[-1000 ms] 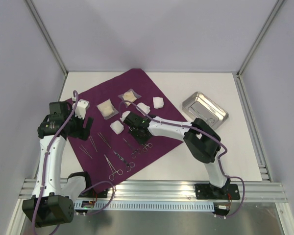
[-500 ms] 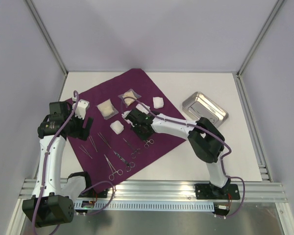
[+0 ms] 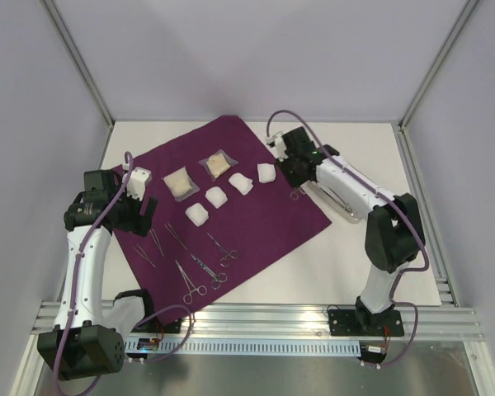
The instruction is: Prepare the surgical pack
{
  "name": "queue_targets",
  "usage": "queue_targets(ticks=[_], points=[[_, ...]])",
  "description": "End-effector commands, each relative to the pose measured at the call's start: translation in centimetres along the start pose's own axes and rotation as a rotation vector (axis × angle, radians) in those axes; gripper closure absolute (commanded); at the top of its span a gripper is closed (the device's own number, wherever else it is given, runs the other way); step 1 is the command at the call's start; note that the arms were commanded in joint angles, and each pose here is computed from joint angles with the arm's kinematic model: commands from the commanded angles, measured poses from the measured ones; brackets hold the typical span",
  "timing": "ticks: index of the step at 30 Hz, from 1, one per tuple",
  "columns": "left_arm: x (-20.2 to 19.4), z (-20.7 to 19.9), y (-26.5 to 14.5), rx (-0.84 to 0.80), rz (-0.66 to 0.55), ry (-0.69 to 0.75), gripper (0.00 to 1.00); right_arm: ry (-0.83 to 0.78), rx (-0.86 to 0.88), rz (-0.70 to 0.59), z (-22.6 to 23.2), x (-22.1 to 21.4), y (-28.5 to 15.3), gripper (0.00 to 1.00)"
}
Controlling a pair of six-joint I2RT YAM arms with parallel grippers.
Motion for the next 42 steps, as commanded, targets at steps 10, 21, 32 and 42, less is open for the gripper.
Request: queue_targets(ticks=[10, 21, 32, 42], points=[[2.4, 0.3, -0.3, -0.030, -0.057, 0.029, 0.11, 0.001, -0.128, 0.075, -16.7, -9.5, -1.7, 1.00], [2.4, 0.5, 0.4, -0.035, -0.039, 0.034, 0.11, -0.044, -0.068, 0.156, -16.4, -13.9, 1.7, 1.00], [2.4, 0.5, 0.2, -0.035, -0.040, 0.034, 0.11, -0.035, -0.059, 0.196, -16.2, -15.3, 3.4, 0.84], [2.5, 0.3, 0.4, -0.055, -0.023, 0.020, 0.11, 0.032, -0.260, 0.108, -19.3, -11.2, -1.7, 0.57]])
Point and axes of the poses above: each gripper's point midway between its finger pads, its own y axis out along the fingers, its own z axis along the line the jaws close on, x = y × z, the point moved 5 cm from there along -y, back along the fingers, and after that the axes turned 7 degrees about -y, right-handed, at the moved point
